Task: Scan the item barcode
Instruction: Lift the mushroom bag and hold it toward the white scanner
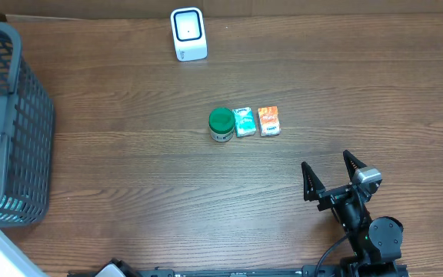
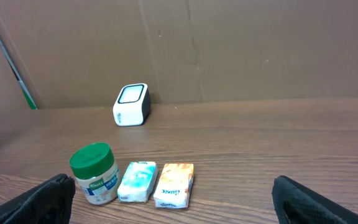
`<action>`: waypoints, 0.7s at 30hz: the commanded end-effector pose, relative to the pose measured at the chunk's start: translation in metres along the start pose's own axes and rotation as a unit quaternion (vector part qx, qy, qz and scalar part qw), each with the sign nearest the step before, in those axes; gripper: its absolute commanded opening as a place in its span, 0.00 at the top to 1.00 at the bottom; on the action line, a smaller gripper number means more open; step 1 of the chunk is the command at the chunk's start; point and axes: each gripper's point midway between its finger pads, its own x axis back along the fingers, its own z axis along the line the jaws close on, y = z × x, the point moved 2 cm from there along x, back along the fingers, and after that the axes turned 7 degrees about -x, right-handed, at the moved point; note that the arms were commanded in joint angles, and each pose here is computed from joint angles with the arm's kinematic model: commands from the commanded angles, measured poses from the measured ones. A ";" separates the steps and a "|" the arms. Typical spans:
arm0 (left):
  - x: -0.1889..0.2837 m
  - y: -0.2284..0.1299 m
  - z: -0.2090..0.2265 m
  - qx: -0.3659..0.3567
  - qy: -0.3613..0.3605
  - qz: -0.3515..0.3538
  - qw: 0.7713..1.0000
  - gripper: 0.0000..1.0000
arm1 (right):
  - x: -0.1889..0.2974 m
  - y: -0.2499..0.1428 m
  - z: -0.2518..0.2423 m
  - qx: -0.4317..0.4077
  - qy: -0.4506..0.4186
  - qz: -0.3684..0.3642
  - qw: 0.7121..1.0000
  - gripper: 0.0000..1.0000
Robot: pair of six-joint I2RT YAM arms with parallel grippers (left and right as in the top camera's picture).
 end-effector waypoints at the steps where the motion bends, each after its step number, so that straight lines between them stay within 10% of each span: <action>1: 0.029 -0.001 -0.046 -0.016 -0.070 -0.005 0.997 0.85 | 0.000 -0.002 0.000 0.000 0.000 -0.001 1.000 0.00; 7: 0.037 -0.090 -0.116 -0.108 -0.193 0.158 0.962 0.84 | 0.000 -0.002 0.000 0.000 0.000 -0.001 1.000 0.00; 21: -0.013 -0.299 -0.163 -0.264 -0.262 0.471 0.800 0.82 | 0.000 -0.002 0.000 0.000 0.000 -0.001 1.000 0.00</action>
